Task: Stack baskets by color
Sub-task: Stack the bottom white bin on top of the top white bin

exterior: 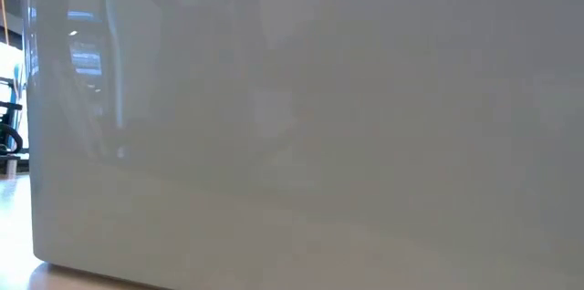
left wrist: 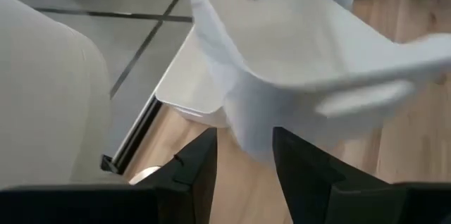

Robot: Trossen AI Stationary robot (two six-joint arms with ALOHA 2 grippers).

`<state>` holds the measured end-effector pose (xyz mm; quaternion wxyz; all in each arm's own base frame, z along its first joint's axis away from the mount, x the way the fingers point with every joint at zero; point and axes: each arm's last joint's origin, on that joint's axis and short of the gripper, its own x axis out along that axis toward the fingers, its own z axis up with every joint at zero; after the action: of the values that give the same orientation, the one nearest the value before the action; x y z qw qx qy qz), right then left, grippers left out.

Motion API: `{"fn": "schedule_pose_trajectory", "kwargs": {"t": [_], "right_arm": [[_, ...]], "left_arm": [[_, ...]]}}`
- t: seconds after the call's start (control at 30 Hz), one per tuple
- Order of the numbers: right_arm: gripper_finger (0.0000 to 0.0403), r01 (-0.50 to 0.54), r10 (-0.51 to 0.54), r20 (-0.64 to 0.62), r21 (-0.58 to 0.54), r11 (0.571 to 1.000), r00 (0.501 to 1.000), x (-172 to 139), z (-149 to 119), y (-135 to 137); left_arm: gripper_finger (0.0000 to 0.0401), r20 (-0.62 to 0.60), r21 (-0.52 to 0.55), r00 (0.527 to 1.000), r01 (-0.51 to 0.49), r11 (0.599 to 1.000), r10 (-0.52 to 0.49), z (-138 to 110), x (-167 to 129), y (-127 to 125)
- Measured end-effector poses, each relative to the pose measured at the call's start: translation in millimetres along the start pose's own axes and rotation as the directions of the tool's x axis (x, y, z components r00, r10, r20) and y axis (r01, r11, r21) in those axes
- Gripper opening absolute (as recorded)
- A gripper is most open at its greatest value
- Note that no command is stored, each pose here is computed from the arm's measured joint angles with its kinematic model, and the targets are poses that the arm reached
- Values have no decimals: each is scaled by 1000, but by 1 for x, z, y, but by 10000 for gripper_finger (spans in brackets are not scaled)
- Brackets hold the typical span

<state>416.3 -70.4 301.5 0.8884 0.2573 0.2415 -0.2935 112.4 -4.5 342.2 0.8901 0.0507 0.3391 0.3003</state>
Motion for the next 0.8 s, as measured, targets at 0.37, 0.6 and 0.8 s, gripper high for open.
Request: {"fn": "schedule_pose_trajectory", "kwargs": {"t": [0.37, 0.6, 0.8], "right_arm": [[0, 238, -242, -9, 219, 946, 970, 12, 24, -59], [0, 318, -339, -6, 363, 876, 941, 17, 34, -87], [0, 320, -342, -32, 445, 837, 939, 23, 37, -101]], "left_arm": [[126, -4, 10, 1000, 5, 1000, -5, 0, 0, 0], [126, -4, 10, 1000, 6, 1000, -6, 0, 0, 0], [126, -9, 14, 1000, 4, 1000, -4, -1, 0, 0]]}}
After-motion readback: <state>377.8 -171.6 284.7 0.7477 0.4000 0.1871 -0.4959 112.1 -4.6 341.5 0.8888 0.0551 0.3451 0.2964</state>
